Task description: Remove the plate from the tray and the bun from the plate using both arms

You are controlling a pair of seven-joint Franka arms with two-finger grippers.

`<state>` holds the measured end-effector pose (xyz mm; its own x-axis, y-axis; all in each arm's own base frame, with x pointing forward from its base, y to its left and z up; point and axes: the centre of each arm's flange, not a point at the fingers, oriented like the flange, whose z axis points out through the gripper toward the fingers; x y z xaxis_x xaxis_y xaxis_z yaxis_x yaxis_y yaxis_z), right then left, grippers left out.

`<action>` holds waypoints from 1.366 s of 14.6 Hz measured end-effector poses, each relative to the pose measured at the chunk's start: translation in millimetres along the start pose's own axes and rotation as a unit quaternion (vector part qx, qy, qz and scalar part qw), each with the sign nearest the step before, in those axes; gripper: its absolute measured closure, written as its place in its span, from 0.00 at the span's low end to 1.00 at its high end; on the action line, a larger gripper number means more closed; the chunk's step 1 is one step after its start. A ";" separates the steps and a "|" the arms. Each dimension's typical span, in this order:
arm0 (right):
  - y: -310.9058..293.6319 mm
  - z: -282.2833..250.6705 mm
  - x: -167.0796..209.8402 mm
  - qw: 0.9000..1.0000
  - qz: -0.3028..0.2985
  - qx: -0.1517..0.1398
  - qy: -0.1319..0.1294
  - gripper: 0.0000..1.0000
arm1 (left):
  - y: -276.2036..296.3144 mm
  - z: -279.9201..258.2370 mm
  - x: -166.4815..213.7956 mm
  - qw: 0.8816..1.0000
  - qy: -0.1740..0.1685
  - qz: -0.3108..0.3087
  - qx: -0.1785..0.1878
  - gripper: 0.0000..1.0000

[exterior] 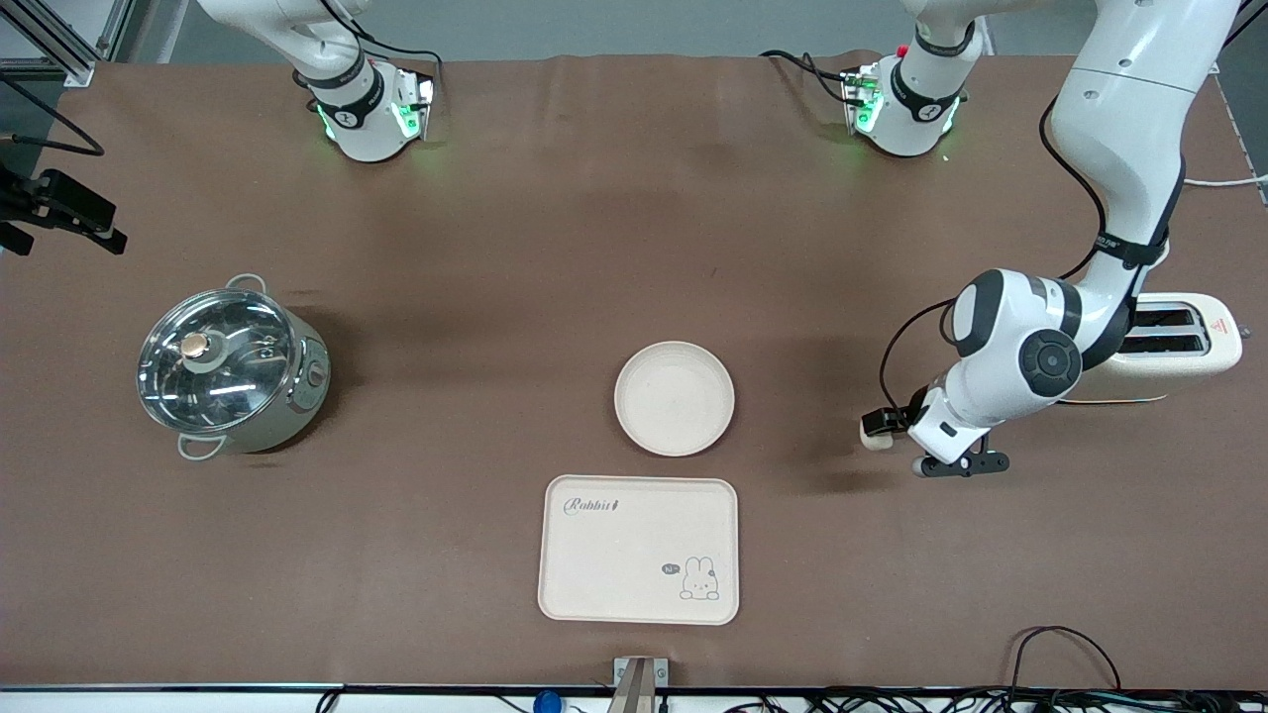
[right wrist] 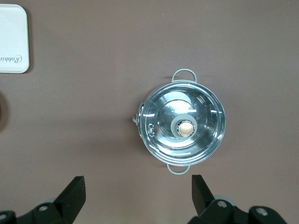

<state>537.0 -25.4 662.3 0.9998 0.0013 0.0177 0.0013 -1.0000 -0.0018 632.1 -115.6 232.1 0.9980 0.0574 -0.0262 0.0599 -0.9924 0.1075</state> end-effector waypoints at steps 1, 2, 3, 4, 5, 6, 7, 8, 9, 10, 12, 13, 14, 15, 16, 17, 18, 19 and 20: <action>-0.6 0.0 -0.1 1.000 -0.001 0.000 0.000 0.00 | 0.0 0.1 -0.1 1.000 0.000 0.003 0.000 0.00; -1.1 -0.1 -0.3 1.000 -0.001 0.000 -0.001 0.00 | -0.2 0.3 -0.2 1.000 0.000 0.004 0.000 0.00; -1.4 -0.1 -0.4 1.000 -0.001 0.000 -0.001 0.00 | -0.5 0.3 -0.2 1.000 0.000 0.004 0.000 0.00; -1.6 -0.1 -0.4 1.000 -0.001 0.000 -0.001 0.00 | -0.7 -0.3 0.2 1.000 0.000 0.004 0.000 0.00; -1.6 -0.1 -0.4 1.000 -0.002 0.000 -0.001 0.00 | -0.4 -3.9 2.1 1.000 0.005 0.007 0.000 0.00; -1.6 -0.2 -0.5 1.000 -0.002 0.000 -0.001 0.00 | 0.1 -13.7 6.1 1.000 0.016 0.013 -0.001 0.00; -1.7 -0.2 -0.5 1.000 -0.002 0.000 -0.001 0.00 | 0.6 -31.0 10.9 0.999 0.031 0.019 -0.001 0.00; -1.7 -0.3 -0.6 1.000 -0.002 0.000 -0.001 0.00 | 0.3 -56.1 15.1 0.999 0.047 0.022 0.001 0.00; -1.8 -0.4 -0.7 1.000 -0.002 0.000 -0.001 0.00 | -0.9 -88.3 17.7 0.998 0.059 0.024 0.007 0.00; -1.8 -0.6 -0.9 1.000 -0.002 0.000 -0.001 0.00 | -1.1 -128.6 17.7 0.997 0.065 0.025 0.016 0.00; -2.8 -0.8 -1.0 1.000 -0.003 0.000 -0.001 0.00 | 3.1 -211.9 8.3 0.997 0.058 0.024 0.037 0.00; -4.0 -0.8 -1.0 1.000 -0.004 0.000 -0.001 0.00 | 5.5 -250.3 1.1 0.997 0.050 0.022 0.046 0.00; -5.0 -0.9 -1.0 1.000 -0.005 0.000 -0.001 0.00 | 7.1 -283.1 -5.8 0.998 0.043 0.020 0.052 0.00; -5.7 -0.9 -1.0 1.000 -0.005 0.000 -0.001 0.00 | 7.4 -308.7 -12.0 0.998 0.036 0.017 0.057 0.00; -5.9 -0.9 -1.0 1.000 -0.006 0.000 -0.001 0.00 | 6.6 -325.6 -16.8 0.998 0.032 0.017 0.060 0.00; -6.0 -0.8 -1.0 1.000 -0.006 0.000 -0.001 0.00 | 4.6 -339.3 -20.9 0.997 0.032 0.020 0.062 0.00; -6.0 -0.8 -1.0 1.000 -0.006 0.000 -0.001 0.00 | 2.4 -351.8 -25.6 0.997 0.035 0.027 0.065 0.00; -6.0 -0.9 -1.0 1.000 -0.006 0.000 -0.001 0.00 | 1.3 -364.4 -32.6 0.996 0.037 0.031 0.069 0.00; -6.1 -1.0 -1.0 1.000 -0.006 0.000 0.000 0.00 | 1.8 -376.7 -42.0 0.996 0.038 0.035 0.074 0.00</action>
<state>535.9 -19.3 663.3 0.9998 0.0130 0.0167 0.0131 -0.9999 -0.0020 597.8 -78.8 607.8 0.9986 -0.0093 0.0516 -0.0072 -0.9991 -0.0412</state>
